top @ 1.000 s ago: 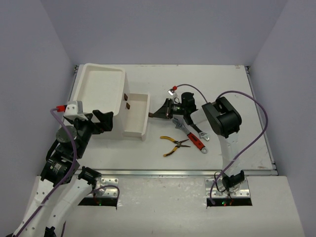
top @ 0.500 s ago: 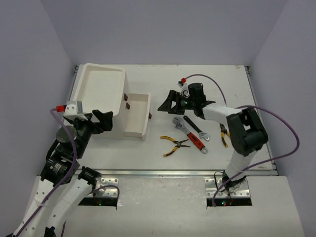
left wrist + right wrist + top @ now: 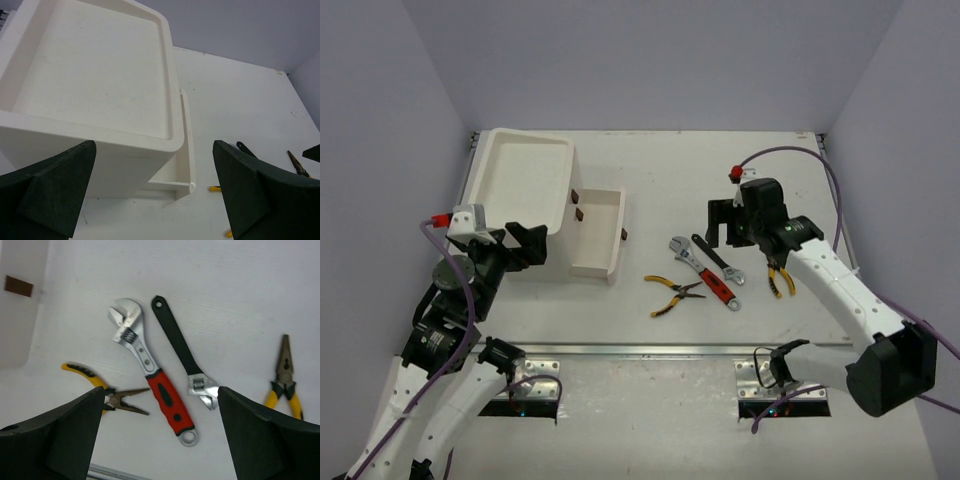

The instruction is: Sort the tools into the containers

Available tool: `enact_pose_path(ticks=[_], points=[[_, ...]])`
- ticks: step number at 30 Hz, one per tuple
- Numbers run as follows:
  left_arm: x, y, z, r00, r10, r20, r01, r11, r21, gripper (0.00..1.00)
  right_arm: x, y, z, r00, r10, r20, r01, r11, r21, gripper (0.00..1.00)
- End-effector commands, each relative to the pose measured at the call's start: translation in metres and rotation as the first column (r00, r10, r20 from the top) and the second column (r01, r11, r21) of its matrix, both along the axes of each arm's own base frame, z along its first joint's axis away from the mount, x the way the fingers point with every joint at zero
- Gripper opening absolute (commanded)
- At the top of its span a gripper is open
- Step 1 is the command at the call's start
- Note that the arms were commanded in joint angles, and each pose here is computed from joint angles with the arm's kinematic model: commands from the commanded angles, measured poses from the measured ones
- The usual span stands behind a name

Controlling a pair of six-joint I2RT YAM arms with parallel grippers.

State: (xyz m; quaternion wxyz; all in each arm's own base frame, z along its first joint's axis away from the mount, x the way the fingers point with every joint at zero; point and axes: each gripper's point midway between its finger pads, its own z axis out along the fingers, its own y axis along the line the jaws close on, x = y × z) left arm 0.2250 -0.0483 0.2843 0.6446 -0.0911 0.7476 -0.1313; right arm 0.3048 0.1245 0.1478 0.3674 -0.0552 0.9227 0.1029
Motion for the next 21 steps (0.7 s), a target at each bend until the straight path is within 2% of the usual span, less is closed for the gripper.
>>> enact_pose_path(ticks=[1,6,8,11,17,19,21], points=[[0.000,0.001,0.014,0.998,0.004,0.055,-0.003,1.000,-0.014,1.00,-0.030,-0.057,0.003,0.994,-0.111,-0.004,0.108,0.968,-0.227,0.92],[-0.002,0.002,0.016,0.998,0.006,0.065,-0.004,1.000,-0.019,1.00,-0.045,-0.076,0.027,0.983,-0.171,0.067,0.182,0.953,-0.241,0.86],[-0.002,0.003,0.017,0.998,0.006,0.067,-0.004,1.000,-0.021,1.00,-0.053,-0.089,0.042,0.971,-0.183,0.152,0.217,0.944,-0.250,0.90],[-0.003,0.001,0.017,0.997,0.000,0.071,0.002,1.000,-0.024,1.00,-0.054,-0.088,0.044,0.969,-0.142,0.204,0.190,0.952,-0.240,0.99],[-0.001,-0.003,0.015,0.998,-0.023,0.061,0.025,1.000,-0.019,1.00,-0.048,-0.076,0.023,0.988,-0.106,0.114,0.132,0.960,-0.249,0.99],[0.000,-0.004,0.015,0.998,-0.024,0.060,0.026,0.999,-0.019,1.00,-0.048,-0.049,0.006,1.000,-0.007,0.029,0.011,0.985,-0.174,0.99],[0.000,-0.004,0.015,0.998,-0.026,0.060,0.027,0.999,-0.019,1.00,-0.046,-0.031,-0.010,0.999,0.012,-0.035,-0.016,0.993,-0.118,0.96]])
